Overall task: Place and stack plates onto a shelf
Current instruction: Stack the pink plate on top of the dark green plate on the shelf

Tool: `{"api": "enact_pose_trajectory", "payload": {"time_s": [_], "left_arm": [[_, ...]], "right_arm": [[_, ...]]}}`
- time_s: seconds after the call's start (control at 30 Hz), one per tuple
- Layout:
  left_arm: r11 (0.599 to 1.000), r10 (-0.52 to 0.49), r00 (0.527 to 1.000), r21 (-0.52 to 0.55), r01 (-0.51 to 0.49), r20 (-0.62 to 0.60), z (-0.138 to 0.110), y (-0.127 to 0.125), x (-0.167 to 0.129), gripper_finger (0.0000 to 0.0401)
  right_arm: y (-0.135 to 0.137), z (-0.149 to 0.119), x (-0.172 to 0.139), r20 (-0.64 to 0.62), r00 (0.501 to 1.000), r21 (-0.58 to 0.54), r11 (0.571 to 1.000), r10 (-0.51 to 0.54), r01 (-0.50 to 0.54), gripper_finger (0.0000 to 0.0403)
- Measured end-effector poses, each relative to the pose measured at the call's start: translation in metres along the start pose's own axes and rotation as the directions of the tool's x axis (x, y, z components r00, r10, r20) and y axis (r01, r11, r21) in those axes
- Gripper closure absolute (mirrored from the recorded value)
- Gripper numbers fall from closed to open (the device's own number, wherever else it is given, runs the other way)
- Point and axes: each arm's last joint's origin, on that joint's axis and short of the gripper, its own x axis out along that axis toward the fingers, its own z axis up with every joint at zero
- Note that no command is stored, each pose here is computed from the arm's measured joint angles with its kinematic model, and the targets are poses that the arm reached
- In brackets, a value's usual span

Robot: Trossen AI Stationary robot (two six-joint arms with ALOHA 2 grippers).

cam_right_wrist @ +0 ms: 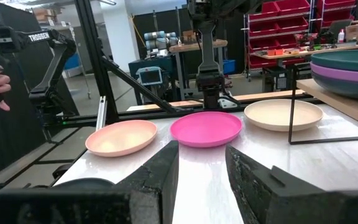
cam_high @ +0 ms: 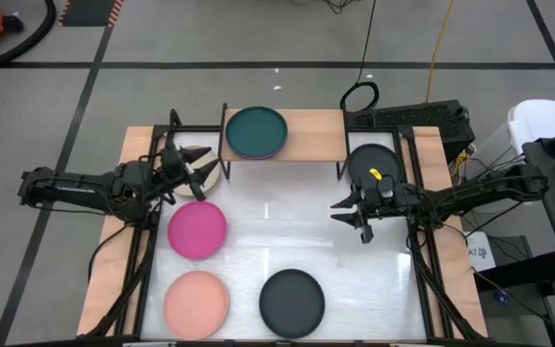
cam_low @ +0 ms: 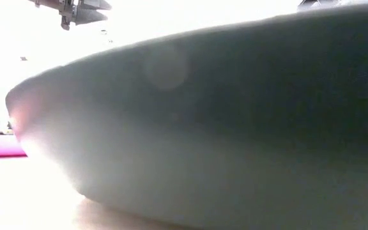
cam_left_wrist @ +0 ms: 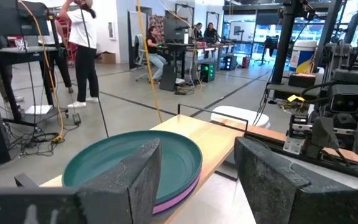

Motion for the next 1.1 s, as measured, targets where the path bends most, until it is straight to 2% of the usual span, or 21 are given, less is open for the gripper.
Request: {"api": "enact_pose_trajectory", "payload": {"time_s": [0.87, 1.1], "left_arm": [[0.999, 0.033, 0.999, -0.010, -0.033, 0.027, 0.0030, 0.0032, 0.0015, 0.0194], [0.998, 0.019, 0.999, -0.067, -0.017, 0.029, 0.0033, 0.0024, 0.0012, 0.0194]], "right_arm": [[-0.0001, -0.0007, 0.0001, -0.008, 1.000, 0.008, 1.000, -0.002, 0.002, 0.0287], [-0.0001, -0.0007, 0.0001, -0.008, 1.000, 0.008, 1.000, -0.002, 0.002, 0.0287]]}}
